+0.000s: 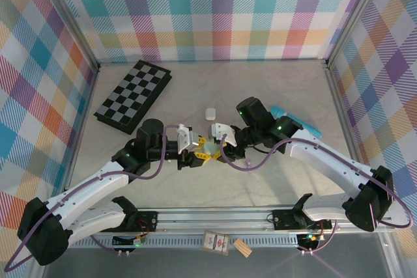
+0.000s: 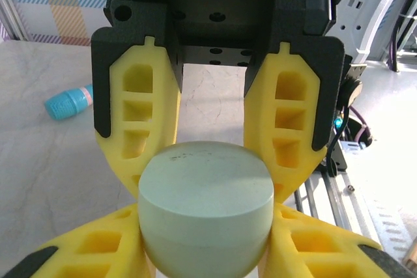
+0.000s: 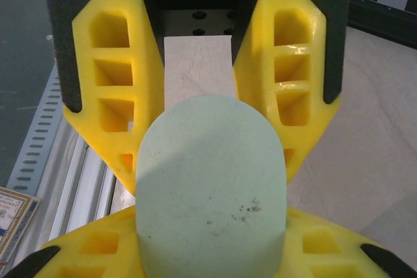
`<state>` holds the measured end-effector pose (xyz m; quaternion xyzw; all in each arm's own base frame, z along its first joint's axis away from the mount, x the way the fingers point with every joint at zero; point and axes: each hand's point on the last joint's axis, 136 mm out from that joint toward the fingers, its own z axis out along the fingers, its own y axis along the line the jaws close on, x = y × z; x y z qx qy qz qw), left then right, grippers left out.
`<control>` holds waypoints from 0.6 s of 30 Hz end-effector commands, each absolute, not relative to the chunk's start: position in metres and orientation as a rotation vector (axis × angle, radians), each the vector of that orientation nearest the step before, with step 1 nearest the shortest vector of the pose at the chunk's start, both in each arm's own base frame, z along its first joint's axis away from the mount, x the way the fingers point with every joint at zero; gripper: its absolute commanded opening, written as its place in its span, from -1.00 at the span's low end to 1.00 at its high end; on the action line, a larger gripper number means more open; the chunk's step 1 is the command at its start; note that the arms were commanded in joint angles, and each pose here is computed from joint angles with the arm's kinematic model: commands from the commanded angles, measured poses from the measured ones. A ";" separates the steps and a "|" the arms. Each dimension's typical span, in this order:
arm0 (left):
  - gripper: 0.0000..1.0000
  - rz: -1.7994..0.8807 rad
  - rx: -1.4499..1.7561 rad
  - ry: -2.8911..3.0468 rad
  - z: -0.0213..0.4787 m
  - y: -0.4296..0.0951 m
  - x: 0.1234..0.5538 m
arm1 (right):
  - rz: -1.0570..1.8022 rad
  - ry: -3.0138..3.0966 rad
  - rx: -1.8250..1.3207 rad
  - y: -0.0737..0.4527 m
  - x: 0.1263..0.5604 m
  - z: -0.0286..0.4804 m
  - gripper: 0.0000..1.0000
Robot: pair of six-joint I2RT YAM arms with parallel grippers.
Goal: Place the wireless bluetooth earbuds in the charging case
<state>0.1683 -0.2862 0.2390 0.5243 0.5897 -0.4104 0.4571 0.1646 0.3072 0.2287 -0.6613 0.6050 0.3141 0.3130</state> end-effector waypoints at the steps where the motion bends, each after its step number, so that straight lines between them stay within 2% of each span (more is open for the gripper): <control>1: -0.35 -1.087 1.349 1.376 0.246 -0.291 0.152 | 0.814 1.542 -1.702 0.314 0.174 0.237 -0.28; 8: -0.36 -1.057 1.366 1.377 0.241 -0.288 0.152 | 0.765 1.555 -1.685 0.305 0.174 0.240 0.15; 18: -0.36 -1.044 1.384 1.378 0.238 -0.287 0.151 | 0.767 1.597 -1.644 0.299 0.178 0.247 0.20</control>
